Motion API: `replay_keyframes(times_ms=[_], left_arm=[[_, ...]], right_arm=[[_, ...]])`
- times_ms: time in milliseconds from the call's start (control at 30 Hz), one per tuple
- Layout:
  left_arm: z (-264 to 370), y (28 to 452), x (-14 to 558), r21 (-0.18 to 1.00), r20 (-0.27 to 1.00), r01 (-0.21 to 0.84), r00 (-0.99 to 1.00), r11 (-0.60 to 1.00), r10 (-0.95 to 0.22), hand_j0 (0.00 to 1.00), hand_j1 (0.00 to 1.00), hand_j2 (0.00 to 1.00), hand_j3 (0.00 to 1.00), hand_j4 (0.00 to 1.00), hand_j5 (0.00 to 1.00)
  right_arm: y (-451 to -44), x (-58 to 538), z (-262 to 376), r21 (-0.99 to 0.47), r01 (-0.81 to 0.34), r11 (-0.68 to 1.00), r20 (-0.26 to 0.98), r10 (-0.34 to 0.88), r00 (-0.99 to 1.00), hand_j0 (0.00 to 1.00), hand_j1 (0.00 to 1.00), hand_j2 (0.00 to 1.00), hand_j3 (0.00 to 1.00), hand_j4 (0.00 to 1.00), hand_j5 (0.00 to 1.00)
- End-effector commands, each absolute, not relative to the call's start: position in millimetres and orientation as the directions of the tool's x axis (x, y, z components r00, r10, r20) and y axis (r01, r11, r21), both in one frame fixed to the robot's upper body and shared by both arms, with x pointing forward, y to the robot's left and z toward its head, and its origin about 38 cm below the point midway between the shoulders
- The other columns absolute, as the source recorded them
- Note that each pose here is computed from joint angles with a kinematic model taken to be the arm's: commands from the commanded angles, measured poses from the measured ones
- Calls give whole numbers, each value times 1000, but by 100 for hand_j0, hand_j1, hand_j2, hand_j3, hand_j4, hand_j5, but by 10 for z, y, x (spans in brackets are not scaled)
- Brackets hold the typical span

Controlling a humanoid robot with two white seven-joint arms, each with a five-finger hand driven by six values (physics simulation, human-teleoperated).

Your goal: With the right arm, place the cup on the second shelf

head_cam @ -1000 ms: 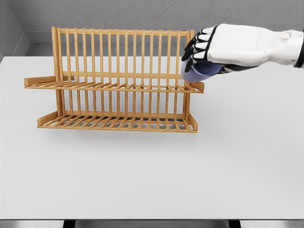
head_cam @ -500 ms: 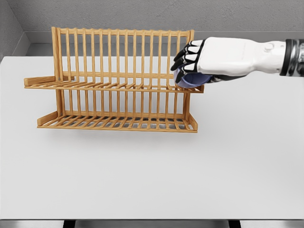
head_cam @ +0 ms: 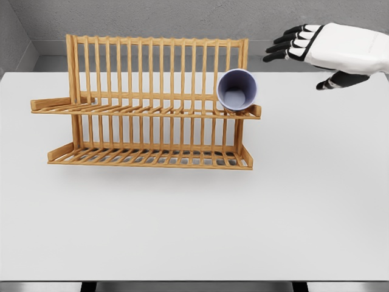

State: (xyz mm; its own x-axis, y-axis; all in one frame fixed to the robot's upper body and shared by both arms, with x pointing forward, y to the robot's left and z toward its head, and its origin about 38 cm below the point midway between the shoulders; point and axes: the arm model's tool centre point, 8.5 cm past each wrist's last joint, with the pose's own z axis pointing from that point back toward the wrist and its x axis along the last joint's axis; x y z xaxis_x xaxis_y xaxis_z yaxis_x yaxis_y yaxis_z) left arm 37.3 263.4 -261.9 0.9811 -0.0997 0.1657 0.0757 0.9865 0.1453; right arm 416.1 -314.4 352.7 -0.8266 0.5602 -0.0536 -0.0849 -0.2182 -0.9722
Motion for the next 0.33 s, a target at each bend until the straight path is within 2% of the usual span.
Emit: replay_keyframes(times_ms=[0, 167, 300], left_arm=[[-2619, 2635, 373, 145, 166, 77, 981, 986, -101, 100, 100, 100, 100, 100, 100], [-2619, 2635, 373, 145, 166, 75, 981, 987, -99, 100, 100, 100, 100, 100, 100], [-2619, 2635, 373, 145, 166, 77, 981, 986, -101, 100, 100, 100, 100, 100, 100]], right_arm=[[-3574, 4227, 3661, -976, -98, -194, -55, 656, -752, 100, 100, 100, 100, 100, 100], [-3720, 4250, 2857, -946, -282, -163, 89, 703, -705, 100, 100, 100, 100, 100, 100], [-3755, 4296, 2707, -939, -316, -134, 129, 718, -685, 100, 100, 100, 100, 100, 100]])
